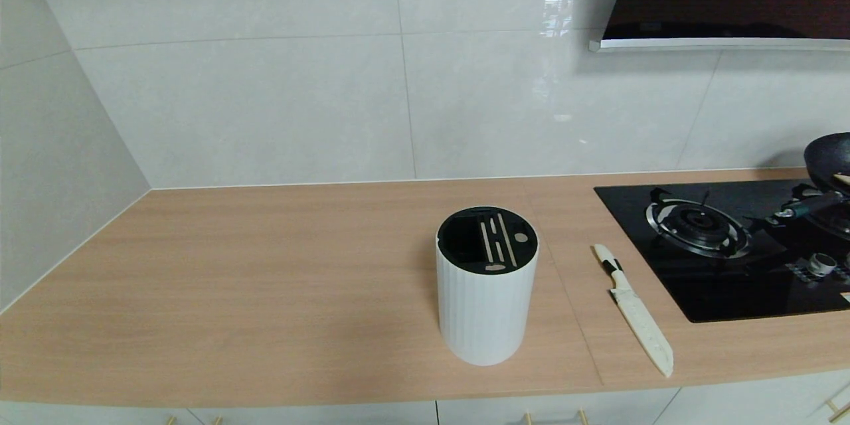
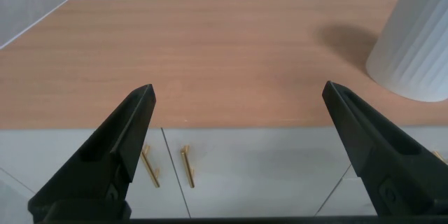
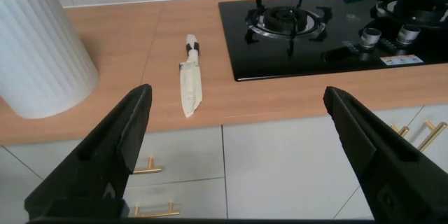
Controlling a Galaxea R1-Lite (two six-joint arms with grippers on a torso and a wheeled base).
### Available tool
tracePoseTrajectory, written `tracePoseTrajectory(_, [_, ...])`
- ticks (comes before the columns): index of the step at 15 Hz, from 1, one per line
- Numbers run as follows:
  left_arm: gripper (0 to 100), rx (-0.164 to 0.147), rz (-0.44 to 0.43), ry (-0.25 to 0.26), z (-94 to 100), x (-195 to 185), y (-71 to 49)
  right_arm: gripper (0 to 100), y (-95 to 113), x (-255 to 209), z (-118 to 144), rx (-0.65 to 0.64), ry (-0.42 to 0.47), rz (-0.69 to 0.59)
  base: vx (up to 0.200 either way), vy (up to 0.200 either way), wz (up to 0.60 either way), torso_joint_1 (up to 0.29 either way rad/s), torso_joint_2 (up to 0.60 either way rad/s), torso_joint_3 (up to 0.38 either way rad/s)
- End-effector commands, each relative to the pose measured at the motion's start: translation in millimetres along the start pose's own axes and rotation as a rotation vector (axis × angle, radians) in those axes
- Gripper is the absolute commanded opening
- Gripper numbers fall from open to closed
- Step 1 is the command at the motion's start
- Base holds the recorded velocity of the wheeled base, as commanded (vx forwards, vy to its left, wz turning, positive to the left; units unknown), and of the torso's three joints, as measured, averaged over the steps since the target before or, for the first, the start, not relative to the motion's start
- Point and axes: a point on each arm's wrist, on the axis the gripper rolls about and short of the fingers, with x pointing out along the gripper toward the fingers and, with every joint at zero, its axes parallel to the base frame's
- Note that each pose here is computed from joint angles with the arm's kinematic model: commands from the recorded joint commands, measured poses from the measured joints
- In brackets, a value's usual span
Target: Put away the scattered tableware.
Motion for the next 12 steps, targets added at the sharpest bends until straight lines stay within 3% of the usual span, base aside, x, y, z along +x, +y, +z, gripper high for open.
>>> tracePoseTrajectory(1, [100,-0.001,0.000,0.000,0.0,0,0.0,100,0,0,0,0.001,0.001,0.000,0.000,0.000,0.00,0.000,0.00,0.000])
tracePoseTrajectory(6, [100,-0.001,0.000,-0.001,-0.1,0,0.0,100,0,-1,5,-0.031,-0.012,0.022,0.000,0.000,0.00,0.000,0.00,0.000])
tracePoseTrajectory(7, [100,-0.001,0.000,0.000,0.0,0,0.0,100,1,-3,28,-0.022,-0.049,0.059,0.000,0.000,0.00,0.000,0.00,0.000])
tracePoseTrajectory(8, [100,-0.001,0.000,0.000,0.0,0,0.0,100,3,0,47,-0.011,-0.031,0.087,0.000,0.000,0.00,0.000,0.00,0.000])
tracePoseTrajectory(12, [100,-0.001,0.000,0.000,0.0,0,0.0,100,10,49,83,-0.002,0.229,0.229,0.000,0.000,0.00,0.000,0.00,0.000])
